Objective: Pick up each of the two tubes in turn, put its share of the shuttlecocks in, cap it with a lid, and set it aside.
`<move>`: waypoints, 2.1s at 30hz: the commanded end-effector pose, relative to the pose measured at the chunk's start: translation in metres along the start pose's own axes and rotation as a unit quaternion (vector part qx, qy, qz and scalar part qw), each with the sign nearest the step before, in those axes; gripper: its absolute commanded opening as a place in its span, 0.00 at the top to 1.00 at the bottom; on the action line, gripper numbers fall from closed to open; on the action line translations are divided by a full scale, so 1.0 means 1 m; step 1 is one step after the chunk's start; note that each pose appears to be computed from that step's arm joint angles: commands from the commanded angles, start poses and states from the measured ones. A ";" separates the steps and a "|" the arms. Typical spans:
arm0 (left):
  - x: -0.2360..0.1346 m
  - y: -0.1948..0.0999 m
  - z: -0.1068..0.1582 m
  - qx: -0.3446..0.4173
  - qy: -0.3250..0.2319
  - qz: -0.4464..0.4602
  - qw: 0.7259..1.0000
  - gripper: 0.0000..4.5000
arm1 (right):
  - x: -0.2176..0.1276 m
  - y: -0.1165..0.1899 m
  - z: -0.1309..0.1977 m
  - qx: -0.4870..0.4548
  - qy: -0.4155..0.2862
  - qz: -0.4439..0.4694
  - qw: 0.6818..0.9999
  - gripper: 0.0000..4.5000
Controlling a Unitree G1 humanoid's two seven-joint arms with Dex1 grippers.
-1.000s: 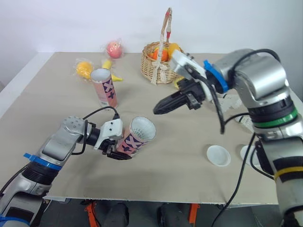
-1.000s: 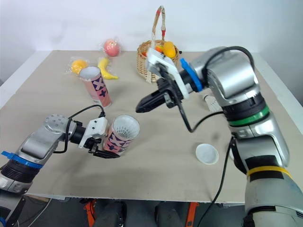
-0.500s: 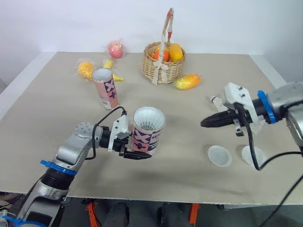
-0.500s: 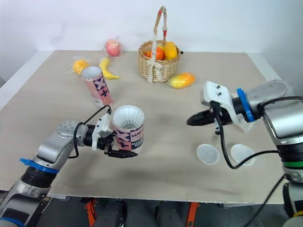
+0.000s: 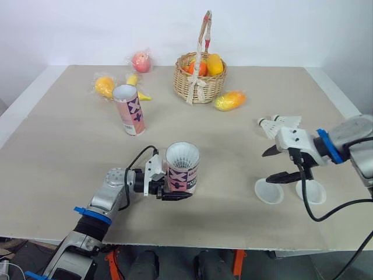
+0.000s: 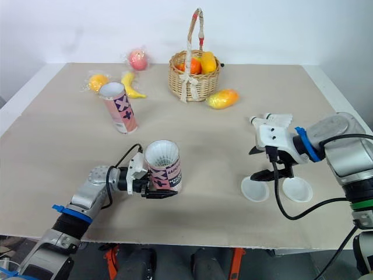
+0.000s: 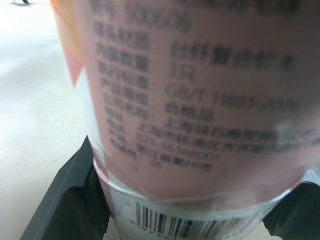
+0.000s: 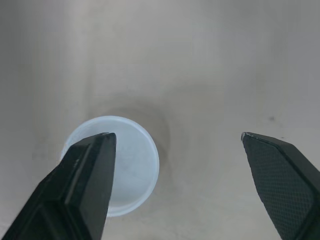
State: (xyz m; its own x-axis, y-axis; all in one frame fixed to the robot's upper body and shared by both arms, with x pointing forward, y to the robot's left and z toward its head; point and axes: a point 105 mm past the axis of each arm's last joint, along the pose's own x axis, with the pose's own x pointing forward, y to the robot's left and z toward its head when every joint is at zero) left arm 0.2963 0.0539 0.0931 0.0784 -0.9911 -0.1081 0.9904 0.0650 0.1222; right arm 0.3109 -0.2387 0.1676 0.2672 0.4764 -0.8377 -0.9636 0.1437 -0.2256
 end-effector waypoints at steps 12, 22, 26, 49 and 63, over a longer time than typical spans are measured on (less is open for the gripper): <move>0.006 -0.001 0.007 0.021 -0.022 -0.001 1.000 0.32 | 0.014 -0.008 -0.027 -0.008 0.087 -0.012 0.996 0.02; 0.006 0.002 0.008 0.039 -0.015 0.007 0.999 0.32 | 0.018 -0.008 -0.036 -0.040 0.119 -0.006 0.992 0.39; 0.005 0.005 0.008 0.035 -0.019 0.016 0.999 0.32 | 0.017 -0.007 -0.030 -0.052 0.110 0.004 0.993 0.83; 0.006 0.011 0.004 -0.013 -0.041 0.034 0.998 0.32 | -0.010 -0.007 0.021 -0.075 0.003 -0.009 0.997 0.97; 0.003 0.012 0.001 -0.011 -0.034 0.035 0.999 0.32 | -0.031 -0.015 -0.008 -0.046 0.044 -0.040 0.997 0.37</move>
State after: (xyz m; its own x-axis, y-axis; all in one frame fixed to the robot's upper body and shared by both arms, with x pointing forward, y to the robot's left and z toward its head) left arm 0.3067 0.0487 0.0908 0.1361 -0.9898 -0.0429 0.9878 0.1323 0.0820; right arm 0.3195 -0.2557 0.1817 0.3244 0.3875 -0.8629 -0.9451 0.0953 -0.3125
